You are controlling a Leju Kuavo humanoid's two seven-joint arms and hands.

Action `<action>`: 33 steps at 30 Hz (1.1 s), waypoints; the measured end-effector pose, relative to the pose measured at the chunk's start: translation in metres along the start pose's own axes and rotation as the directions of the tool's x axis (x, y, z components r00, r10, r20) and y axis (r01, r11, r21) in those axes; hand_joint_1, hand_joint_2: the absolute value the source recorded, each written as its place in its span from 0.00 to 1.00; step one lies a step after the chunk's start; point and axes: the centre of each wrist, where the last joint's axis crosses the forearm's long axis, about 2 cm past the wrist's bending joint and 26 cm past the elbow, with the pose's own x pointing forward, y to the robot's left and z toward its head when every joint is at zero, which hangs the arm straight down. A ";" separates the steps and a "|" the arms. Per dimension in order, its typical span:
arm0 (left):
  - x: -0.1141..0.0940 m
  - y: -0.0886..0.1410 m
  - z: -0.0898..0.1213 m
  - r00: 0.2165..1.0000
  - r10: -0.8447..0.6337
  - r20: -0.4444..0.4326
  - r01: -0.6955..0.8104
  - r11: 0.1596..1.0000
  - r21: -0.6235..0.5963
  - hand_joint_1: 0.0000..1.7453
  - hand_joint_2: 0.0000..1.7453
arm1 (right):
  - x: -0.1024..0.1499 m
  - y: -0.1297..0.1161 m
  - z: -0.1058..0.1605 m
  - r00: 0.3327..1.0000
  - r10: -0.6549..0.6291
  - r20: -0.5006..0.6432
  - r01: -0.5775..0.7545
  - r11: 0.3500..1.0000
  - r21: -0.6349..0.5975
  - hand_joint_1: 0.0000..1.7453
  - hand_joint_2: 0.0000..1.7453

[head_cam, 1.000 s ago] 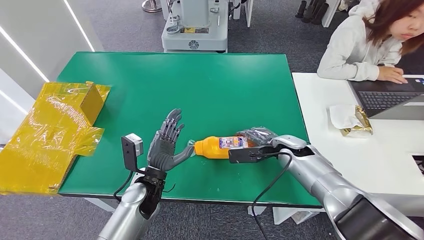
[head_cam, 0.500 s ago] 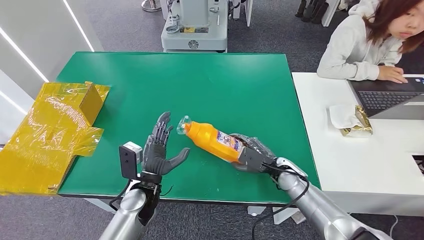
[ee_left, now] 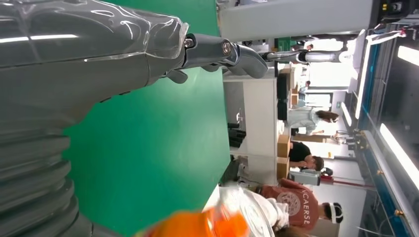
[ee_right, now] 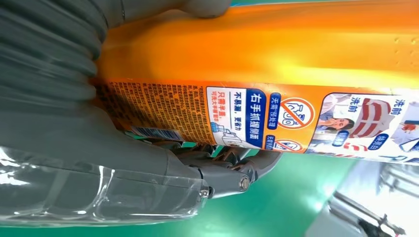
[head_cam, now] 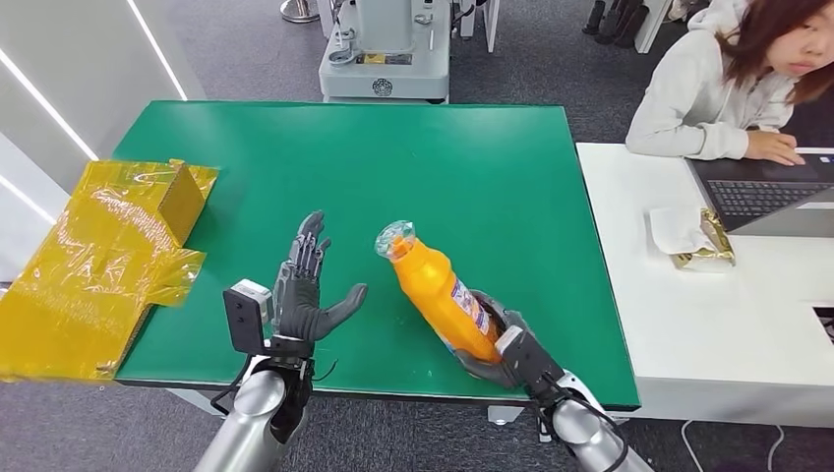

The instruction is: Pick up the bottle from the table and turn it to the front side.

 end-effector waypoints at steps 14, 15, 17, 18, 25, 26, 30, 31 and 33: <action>0.002 0.001 -0.004 1.000 0.001 0.001 -0.001 1.000 0.008 0.00 1.00 | 0.013 0.015 0.016 0.998 -0.039 0.059 0.041 0.998 -0.045 1.00 1.00; 0.002 0.001 -0.005 1.000 0.001 0.002 -0.001 1.000 0.008 0.00 1.00 | 0.013 0.015 0.016 0.997 -0.039 0.060 0.042 0.998 -0.046 1.00 1.00; 0.003 0.001 -0.006 1.000 0.002 0.004 -0.002 1.000 0.007 0.00 1.00 | 0.013 0.016 0.016 0.997 -0.040 0.061 0.043 0.998 -0.052 1.00 1.00; 0.003 0.001 -0.007 1.000 0.006 0.005 -0.006 1.000 0.004 0.00 1.00 | 0.013 0.016 0.017 0.997 -0.040 0.061 0.044 0.997 -0.060 1.00 1.00; 0.009 0.001 -0.027 0.992 0.107 -0.065 -0.117 0.979 -0.166 0.00 1.00 | 0.019 0.021 0.012 0.992 0.002 0.123 0.016 0.989 -0.145 1.00 1.00; 0.011 0.002 -0.033 0.989 0.121 -0.089 -0.138 0.967 -0.216 0.00 1.00 | 0.023 0.017 0.004 0.989 0.018 0.150 0.005 0.989 -0.150 1.00 1.00; 0.023 0.009 -0.061 0.984 0.101 -0.144 -0.145 0.930 -0.338 0.00 1.00 | 0.041 -0.007 -0.042 0.974 0.048 0.222 -0.014 0.988 -0.156 1.00 1.00; 0.024 0.012 -0.065 0.985 0.090 -0.149 -0.137 0.927 -0.348 0.00 1.00 | 0.044 -0.012 -0.050 0.971 0.054 0.231 -0.017 0.987 -0.158 1.00 1.00; 0.026 0.018 -0.070 0.986 0.071 -0.153 -0.122 0.925 -0.359 0.00 1.00 | 0.047 -0.017 -0.059 0.968 0.062 0.243 -0.022 0.986 -0.163 1.00 1.00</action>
